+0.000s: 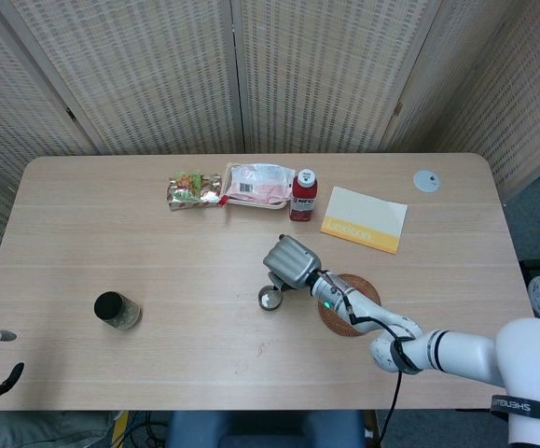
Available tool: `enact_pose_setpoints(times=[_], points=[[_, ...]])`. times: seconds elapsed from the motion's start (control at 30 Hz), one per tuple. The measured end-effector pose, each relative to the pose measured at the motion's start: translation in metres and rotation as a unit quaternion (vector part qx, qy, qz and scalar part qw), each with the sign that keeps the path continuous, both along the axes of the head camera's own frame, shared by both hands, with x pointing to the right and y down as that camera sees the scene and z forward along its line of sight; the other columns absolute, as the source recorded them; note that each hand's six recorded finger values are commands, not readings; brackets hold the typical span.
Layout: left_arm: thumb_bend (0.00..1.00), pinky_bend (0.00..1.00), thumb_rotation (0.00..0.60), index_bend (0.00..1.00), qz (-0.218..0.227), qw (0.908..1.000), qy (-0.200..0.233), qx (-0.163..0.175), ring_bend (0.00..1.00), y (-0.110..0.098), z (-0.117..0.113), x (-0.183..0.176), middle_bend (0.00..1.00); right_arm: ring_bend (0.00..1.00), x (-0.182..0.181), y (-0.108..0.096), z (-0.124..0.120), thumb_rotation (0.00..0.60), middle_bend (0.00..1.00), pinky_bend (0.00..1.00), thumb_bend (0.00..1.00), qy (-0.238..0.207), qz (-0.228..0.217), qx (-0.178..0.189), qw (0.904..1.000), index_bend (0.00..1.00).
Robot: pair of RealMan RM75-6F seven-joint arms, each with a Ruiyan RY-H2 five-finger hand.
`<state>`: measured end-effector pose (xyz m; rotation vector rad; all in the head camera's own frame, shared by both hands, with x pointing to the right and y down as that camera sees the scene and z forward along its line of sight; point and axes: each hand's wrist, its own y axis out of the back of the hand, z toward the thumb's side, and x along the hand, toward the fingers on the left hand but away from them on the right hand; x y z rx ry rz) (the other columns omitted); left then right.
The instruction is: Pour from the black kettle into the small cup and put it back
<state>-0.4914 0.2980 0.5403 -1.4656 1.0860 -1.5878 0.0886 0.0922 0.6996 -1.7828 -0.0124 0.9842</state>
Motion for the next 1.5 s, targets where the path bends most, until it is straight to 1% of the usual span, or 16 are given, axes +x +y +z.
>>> enact_pose_setpoints(times=[0.23,0.67,1.2,1.5], points=[[0.25,0.04,0.600,0.39,-0.004,1.0000,0.001,-0.001,0.17,0.003,0.000,-0.002,0.10,0.93,-0.008,0.003,0.004,0.443,1.00,0.42,0.71,0.017,-0.027,0.016,0.9994,1.00],[0.25,0.04,0.600,0.39,-0.009,1.0000,0.003,0.001,0.17,0.006,0.002,-0.003,0.10,0.93,-0.023,0.004,0.003,0.443,1.00,0.43,0.71,0.038,-0.070,0.048,0.9957,1.00],[0.25,0.04,0.600,0.39,-0.012,0.9999,0.007,0.001,0.17,0.012,0.003,-0.002,0.10,0.94,-0.040,0.015,0.000,0.444,1.00,0.43,0.71,0.065,-0.131,0.083,0.9858,1.00],[0.25,0.04,0.600,0.39,-0.015,0.9999,0.006,0.002,0.17,0.015,0.002,-0.002,0.10,0.94,-0.041,0.021,-0.001,0.446,1.00,0.44,0.71,0.081,-0.150,0.102,0.9801,1.00]])
